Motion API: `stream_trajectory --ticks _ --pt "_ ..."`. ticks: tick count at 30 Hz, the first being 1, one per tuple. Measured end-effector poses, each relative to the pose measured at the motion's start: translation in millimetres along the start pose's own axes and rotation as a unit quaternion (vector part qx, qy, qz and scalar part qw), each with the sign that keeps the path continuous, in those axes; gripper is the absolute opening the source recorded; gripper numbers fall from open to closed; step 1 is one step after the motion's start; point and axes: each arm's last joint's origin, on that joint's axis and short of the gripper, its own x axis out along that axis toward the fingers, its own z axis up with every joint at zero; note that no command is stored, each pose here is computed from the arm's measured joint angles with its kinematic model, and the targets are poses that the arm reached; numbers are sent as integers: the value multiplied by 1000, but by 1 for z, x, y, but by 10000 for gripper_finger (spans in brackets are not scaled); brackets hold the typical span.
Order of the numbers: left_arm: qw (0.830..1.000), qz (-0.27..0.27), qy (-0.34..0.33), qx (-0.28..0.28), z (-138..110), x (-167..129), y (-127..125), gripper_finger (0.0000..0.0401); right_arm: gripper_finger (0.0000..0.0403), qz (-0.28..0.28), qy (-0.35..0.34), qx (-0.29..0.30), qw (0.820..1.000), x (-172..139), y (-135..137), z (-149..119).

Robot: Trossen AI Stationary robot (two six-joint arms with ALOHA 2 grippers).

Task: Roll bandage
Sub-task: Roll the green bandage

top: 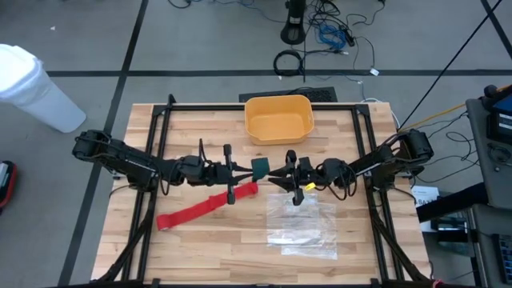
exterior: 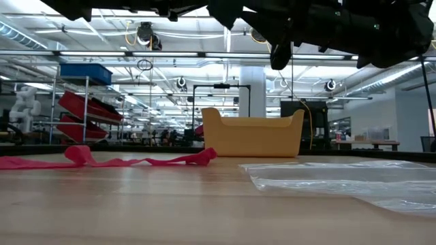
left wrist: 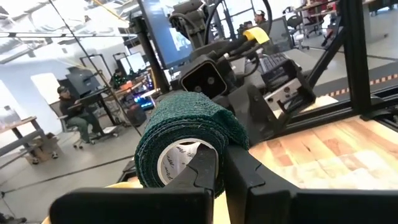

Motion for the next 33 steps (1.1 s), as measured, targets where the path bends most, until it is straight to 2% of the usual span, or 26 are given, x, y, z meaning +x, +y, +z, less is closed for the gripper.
stream_trajectory --ticks 9,14,23,28,33 --pt "1000 3 -2 -2 -1 1 0 13 110 -14 -5 -9 1000 0 -2 1" --pt "1000 2 0 -26 -3 3 -2 13 110 -23 -6 -8 1000 0 -7 2" --pt "1000 4 -6 -26 -8 7 -4 13 77 -23 -9 -7 1000 1 -9 3" --pt "1000 5 -5 -25 -8 7 -4 13 15 -20 -9 -20 1000 1 -8 3" --pt "1000 6 -5 -26 -8 7 -4 13 1 -26 -12 -4 1000 1 -9 4"
